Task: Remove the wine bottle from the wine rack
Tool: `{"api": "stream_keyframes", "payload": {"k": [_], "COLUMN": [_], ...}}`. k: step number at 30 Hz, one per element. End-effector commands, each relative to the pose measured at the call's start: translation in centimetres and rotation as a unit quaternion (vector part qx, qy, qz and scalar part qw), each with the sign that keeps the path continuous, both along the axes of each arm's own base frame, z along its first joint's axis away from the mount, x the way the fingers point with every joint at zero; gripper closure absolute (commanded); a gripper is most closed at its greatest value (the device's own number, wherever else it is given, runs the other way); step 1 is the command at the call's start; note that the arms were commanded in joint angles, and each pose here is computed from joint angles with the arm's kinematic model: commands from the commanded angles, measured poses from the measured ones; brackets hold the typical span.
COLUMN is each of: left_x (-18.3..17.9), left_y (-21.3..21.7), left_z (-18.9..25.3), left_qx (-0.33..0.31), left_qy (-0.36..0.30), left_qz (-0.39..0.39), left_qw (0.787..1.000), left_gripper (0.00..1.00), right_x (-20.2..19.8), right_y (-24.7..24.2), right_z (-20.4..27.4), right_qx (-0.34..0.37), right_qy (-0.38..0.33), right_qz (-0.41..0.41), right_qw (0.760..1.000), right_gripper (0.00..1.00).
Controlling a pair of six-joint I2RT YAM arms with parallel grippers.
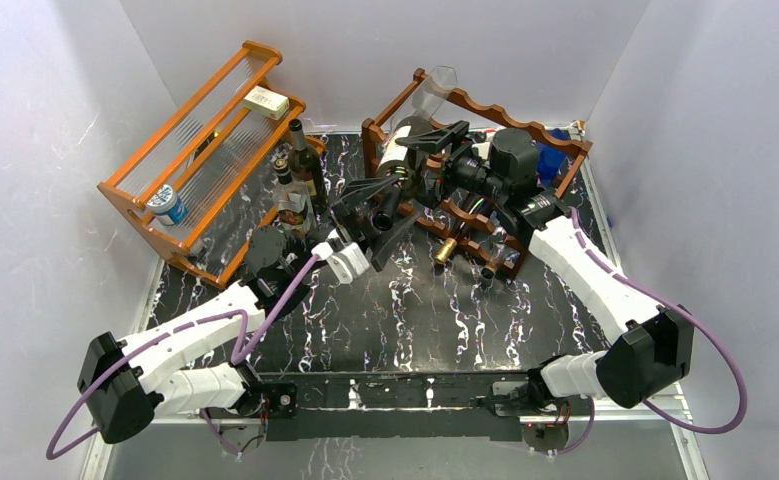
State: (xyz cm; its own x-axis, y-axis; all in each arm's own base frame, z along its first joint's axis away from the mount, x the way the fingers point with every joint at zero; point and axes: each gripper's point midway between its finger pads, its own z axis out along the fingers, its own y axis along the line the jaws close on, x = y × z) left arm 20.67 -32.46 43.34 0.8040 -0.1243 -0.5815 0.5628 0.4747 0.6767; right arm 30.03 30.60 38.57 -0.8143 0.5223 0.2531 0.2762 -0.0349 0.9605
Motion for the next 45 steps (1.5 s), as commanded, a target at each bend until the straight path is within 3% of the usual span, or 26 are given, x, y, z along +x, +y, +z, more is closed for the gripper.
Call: {"api": "stream_keyframes", "payload": {"k": [1, 4, 7, 9, 11, 13, 15, 17, 25, 30, 33, 37, 38, 41, 43, 45], "left_x": [-1.4, -1.3, -0.9, -0.7, -0.6, -0.8, -1.0, -1.1, 0.0, -0.2, 0.0, 1.5, 2.2, 1.9, 1.7, 2.0], "left_y": [1.5, 1.6, 2.1, 2.5, 2.8, 3.2, 3.8, 4.5, 7.7, 9.4, 10.0, 11.3, 11.9, 12.5, 12.8, 13.7], "left_z": [3.6, 3.9, 4.8, 5.5, 5.9, 6.5, 6.9, 7.5, 9.2, 9.1, 8.3, 5.4, 2.0, -1.9, -4.2, -7.2], "left_qx": [-0.041, -0.045, -0.060, -0.075, -0.081, -0.090, -0.098, -0.110, -0.145, -0.160, -0.155, -0.146, -0.117, -0.075, -0.054, -0.029], "left_qy": [-0.049, -0.050, -0.039, -0.025, -0.020, -0.016, -0.019, -0.016, -0.028, 0.006, 0.051, 0.165, 0.245, 0.321, 0.369, 0.427], "left_qz": [0.003, 0.008, 0.018, 0.023, 0.027, 0.028, 0.032, 0.039, 0.121, 0.133, 0.136, 0.169, 0.194, 0.208, 0.220, 0.260], "left_qw": [0.998, 0.998, 0.997, 0.997, 0.996, 0.995, 0.994, 0.993, 0.982, 0.978, 0.977, 0.961, 0.943, 0.921, 0.901, 0.866], "left_gripper": [0.40, 0.50, 0.69, 0.74, 1.00, 1.00, 1.00, 1.00, 1.00, 1.00, 1.00, 1.00, 1.00, 1.00, 1.00, 1.00], "right_x": [-1.8, -2.1, -2.2, -2.1, -2.1, -2.2, -2.3, -2.2, -2.3, -2.4, -2.5, -3.0, -2.9, -3.0, -3.3, -3.5], "right_y": [-0.3, -0.1, -0.1, -0.3, -0.5, -0.7, -1.0, -1.1, -1.6, -2.9, -3.9, -5.3, -7.2, -9.2, -10.3, -11.7], "right_z": [6.5, 6.3, 6.3, 5.9, 5.6, 5.7, 6.2, 6.0, 3.4, 3.4, 4.2, 5.4, 6.3, 6.8, 7.2, 7.0], "right_qx": [0.073, 0.077, 0.078, 0.074, 0.075, 0.080, 0.080, 0.069, 0.064, 0.064, 0.054, 0.027, -0.005, -0.086, -0.157, -0.231], "right_qy": [-0.088, -0.084, -0.088, -0.089, -0.091, -0.100, -0.114, -0.117, -0.058, -0.059, -0.095, -0.168, -0.231, -0.306, -0.359, -0.388], "right_qz": [0.011, 0.016, 0.014, 0.007, -0.001, -0.006, -0.012, -0.020, -0.027, -0.052, -0.065, -0.058, -0.061, -0.070, -0.079, -0.097], "right_qw": [0.993, 0.993, 0.993, 0.993, 0.993, 0.992, 0.990, 0.991, 0.996, 0.995, 0.992, 0.984, 0.971, 0.946, 0.917, 0.887], "right_gripper": [0.52, 0.52, 0.51, 0.48, 0.42, 0.33, 0.16, 0.05, 0.02, 0.02, 0.02, 0.02, 0.02, 0.02, 0.02, 0.02]}}
